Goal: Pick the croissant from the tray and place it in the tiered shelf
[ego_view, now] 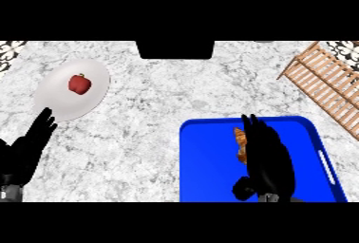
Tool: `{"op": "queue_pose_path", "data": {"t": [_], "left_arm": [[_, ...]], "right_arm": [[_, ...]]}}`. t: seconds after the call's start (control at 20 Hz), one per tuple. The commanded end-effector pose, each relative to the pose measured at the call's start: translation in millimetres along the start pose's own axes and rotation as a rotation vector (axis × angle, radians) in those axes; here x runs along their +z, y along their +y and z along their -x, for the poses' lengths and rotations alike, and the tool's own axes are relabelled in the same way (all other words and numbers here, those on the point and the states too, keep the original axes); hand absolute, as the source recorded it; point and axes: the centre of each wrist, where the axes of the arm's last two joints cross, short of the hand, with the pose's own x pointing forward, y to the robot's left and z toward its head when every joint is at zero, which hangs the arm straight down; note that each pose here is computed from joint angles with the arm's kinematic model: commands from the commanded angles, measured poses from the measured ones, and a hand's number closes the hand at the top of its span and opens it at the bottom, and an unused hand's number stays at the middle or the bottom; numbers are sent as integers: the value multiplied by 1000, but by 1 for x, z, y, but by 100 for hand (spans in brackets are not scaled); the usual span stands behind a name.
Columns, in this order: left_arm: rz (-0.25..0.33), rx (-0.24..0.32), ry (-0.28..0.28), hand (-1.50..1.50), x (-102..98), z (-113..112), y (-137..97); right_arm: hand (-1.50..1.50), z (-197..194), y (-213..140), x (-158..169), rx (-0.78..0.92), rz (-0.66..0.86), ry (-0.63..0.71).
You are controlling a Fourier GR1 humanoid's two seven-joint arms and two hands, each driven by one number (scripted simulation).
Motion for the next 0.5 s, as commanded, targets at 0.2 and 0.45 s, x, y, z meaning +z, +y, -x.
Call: {"op": "queue_pose_path", "data": {"t": [0.2, 0.45], "left_arm": [[23, 19, -4, 0, 5, 4, -16], [0, 18, -7, 0, 2, 5, 5]], "right_arm": [[-150, 1, -13, -23, 184, -117, 125], [-150, -6, 1, -22, 215, -134, 132]]}}
